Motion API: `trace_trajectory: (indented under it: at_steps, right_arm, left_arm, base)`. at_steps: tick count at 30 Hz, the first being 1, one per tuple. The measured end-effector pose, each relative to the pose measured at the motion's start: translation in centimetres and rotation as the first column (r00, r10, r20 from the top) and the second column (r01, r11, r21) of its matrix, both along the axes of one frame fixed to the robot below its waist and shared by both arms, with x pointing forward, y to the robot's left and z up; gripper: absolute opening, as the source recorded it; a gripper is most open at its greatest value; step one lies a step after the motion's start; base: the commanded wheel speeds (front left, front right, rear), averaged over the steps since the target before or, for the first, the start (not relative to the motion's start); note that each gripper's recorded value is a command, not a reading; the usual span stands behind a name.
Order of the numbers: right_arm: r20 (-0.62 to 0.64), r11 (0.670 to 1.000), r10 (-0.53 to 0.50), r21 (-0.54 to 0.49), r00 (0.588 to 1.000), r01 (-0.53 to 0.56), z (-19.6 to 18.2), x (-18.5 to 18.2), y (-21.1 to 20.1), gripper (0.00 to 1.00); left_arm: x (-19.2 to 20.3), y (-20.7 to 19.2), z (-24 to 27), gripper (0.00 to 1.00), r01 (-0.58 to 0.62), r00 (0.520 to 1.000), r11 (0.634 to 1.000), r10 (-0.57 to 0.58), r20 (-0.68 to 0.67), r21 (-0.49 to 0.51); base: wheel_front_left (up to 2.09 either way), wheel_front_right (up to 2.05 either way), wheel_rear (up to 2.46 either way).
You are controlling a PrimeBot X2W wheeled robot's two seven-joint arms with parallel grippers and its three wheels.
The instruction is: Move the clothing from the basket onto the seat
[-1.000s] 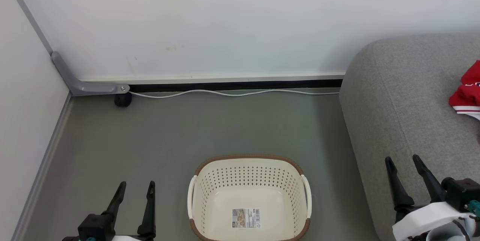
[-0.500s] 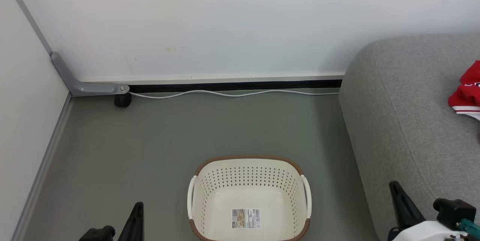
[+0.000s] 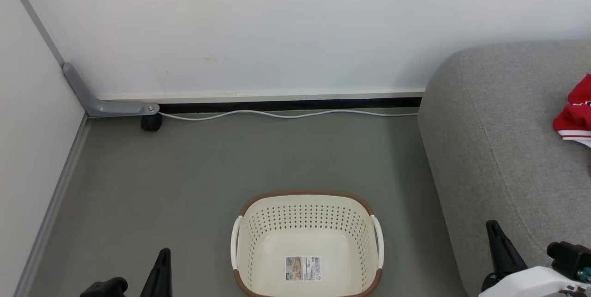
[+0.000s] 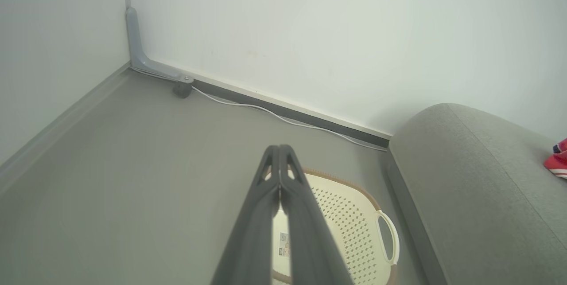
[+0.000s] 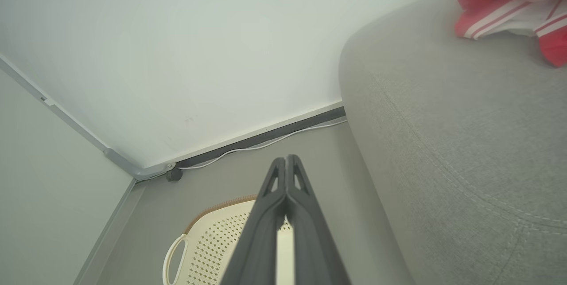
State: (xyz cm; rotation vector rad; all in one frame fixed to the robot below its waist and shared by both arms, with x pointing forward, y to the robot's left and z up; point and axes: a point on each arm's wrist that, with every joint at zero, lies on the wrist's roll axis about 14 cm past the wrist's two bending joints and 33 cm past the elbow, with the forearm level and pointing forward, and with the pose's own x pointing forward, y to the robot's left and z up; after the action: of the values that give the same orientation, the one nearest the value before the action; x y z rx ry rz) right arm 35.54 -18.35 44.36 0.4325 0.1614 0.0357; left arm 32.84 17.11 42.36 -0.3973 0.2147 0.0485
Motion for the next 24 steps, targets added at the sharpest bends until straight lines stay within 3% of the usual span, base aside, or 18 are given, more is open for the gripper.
trace_trajectory:
  at_steps: [24]
  right_arm:
    - [-0.039,0.964,-0.089,0.250,0.995,0.096,0.31,0.39,-0.87,0.00]
  left_arm:
    - [0.99,0.77,0.57,0.00,-0.084,0.996,0.963,0.082,-0.019,-0.255]
  base:
    - [0.00,0.00,0.00]
